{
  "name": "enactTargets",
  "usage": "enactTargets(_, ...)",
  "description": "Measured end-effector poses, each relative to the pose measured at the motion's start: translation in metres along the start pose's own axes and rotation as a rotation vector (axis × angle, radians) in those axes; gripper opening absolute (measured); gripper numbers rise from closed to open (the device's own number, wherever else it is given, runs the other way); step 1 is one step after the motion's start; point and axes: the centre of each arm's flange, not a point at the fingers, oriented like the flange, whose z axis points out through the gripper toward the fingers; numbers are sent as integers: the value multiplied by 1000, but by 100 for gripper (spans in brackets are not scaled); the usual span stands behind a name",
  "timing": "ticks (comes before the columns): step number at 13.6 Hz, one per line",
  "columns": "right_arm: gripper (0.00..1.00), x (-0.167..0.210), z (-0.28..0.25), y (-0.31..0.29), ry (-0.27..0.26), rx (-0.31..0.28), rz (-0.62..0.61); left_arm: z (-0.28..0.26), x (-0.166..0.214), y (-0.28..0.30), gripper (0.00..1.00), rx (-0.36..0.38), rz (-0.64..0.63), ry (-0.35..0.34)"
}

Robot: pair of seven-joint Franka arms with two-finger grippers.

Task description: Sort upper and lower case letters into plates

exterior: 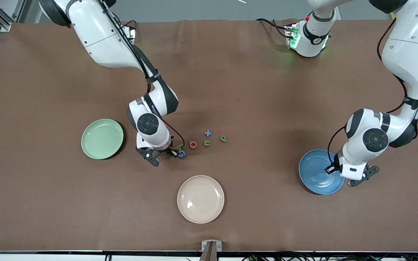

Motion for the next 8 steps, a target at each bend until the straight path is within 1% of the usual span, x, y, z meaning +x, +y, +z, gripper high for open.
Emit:
enactTargets(1, 33, 12, -7, 6, -1, -13, -29, 3, 0, 0, 30, -4, 2, 0)
enactTargets(2, 33, 34, -21, 17, 1, -11, -63, 2, -1, 2, 30, -6, 5, 0)
enactTargets(3, 33, 59, -41, 32, 3, -5, -96, 1, -2, 5, 37, -10, 9, 1)
enactTargets(4, 33, 83, -60, 54, 4, -1, -127, -1, -4, 9, 46, -14, 14, 2)
enactTargets(6, 33, 125, -85, 111, -2, -3, -194, -8, -7, 19, 68, -29, 24, 7)
enactTargets(8, 33, 151, -88, 169, -23, -17, -252, -22, -15, 36, 88, -47, 24, 8)
